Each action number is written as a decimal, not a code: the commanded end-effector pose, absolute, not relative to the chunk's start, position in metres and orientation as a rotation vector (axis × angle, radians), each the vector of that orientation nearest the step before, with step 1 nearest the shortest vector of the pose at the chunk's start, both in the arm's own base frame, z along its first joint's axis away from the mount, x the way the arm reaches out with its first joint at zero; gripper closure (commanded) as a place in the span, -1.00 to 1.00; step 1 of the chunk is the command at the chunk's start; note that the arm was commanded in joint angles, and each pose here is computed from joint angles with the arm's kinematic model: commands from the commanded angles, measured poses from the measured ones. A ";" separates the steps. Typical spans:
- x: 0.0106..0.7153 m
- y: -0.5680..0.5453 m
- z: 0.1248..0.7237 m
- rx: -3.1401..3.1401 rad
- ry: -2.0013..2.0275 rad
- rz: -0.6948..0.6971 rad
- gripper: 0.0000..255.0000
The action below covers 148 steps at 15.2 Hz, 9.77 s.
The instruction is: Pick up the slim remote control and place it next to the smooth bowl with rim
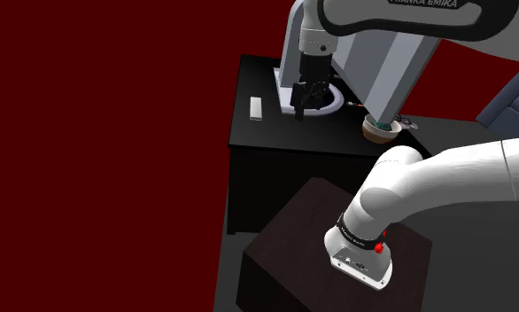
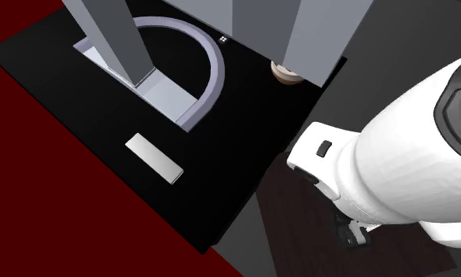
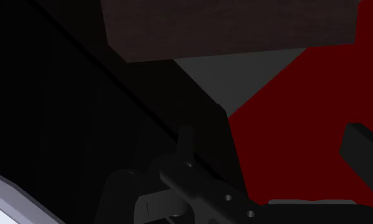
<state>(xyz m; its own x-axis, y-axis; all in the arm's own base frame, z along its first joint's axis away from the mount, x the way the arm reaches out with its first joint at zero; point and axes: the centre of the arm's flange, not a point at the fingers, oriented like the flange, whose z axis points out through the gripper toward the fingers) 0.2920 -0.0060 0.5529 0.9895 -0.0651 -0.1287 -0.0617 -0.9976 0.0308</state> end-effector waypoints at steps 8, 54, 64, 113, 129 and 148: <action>0.367 -0.035 0.515 3.099 -0.279 -0.165 -1.00; 0.649 -0.263 0.331 2.939 -1.051 0.003 -1.00; 0.649 -0.263 0.331 2.939 -1.051 0.004 1.00; 0.392 -0.323 0.481 2.939 -1.051 0.004 1.00; 0.237 -0.359 0.461 2.939 -1.051 0.004 1.00; 0.251 -0.313 0.460 2.744 -0.863 0.437 -1.00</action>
